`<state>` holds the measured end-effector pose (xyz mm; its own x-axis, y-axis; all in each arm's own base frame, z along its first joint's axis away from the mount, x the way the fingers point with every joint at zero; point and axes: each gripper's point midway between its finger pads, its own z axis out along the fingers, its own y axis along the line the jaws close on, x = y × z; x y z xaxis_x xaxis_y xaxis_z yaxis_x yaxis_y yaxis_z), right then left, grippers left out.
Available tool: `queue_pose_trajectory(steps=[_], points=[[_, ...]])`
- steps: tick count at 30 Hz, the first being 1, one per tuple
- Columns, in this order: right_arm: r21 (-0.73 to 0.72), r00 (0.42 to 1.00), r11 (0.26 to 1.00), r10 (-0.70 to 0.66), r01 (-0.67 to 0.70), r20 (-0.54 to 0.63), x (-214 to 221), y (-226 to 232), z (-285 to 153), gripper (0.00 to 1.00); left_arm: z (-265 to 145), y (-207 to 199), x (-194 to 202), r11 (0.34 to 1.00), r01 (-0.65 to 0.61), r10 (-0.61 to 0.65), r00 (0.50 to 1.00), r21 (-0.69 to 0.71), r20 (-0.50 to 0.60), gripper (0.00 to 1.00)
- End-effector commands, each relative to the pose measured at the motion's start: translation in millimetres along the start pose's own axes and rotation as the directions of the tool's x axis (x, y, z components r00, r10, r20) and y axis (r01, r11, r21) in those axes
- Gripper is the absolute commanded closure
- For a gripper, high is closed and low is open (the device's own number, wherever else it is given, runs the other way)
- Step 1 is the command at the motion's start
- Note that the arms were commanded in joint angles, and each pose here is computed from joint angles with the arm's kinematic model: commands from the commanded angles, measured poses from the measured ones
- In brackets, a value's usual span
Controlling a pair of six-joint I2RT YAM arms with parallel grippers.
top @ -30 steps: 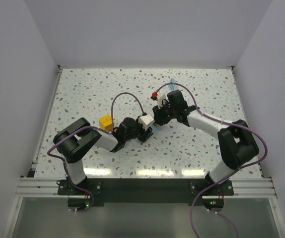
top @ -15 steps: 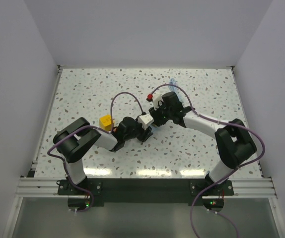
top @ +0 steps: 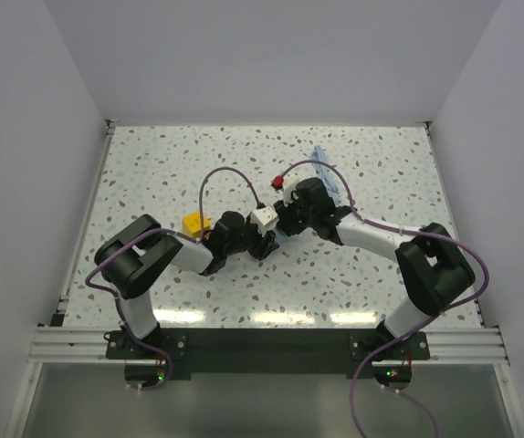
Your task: Insert the plug
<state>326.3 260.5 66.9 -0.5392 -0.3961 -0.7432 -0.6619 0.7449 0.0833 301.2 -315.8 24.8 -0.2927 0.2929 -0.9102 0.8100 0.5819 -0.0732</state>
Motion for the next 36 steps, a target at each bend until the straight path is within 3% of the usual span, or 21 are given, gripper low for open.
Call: queue_pose_trajectory(steps=[1, 12, 22, 36], points=[[0.047, 0.981, 0.995, 0.092, -0.085, -0.169, 61.0, 4.0, 3.6, 1.00, -15.9, 15.2, 27.2, 0.999, 0.023, -0.028, 0.993, -0.042, -0.118, 1.00], [0.124, 0.969, 0.990, 0.093, -0.066, -0.229, 98.7, 15.1, 8.4, 1.00, -24.3, 32.3, 28.1, 0.992, 0.094, -0.104, 0.987, -0.088, -0.122, 1.00], [0.159, 0.947, 0.982, 0.147, -0.105, -0.286, 138.8, 31.4, 11.3, 1.00, -29.7, 42.0, 25.6, 0.988, 0.109, -0.122, 0.985, -0.109, -0.126, 1.00], [0.188, 0.915, 0.981, 0.116, -0.045, -0.387, 197.2, 54.6, 15.9, 1.00, -34.9, 46.8, 19.2, 0.985, 0.120, -0.135, 0.983, -0.121, -0.125, 1.00]])
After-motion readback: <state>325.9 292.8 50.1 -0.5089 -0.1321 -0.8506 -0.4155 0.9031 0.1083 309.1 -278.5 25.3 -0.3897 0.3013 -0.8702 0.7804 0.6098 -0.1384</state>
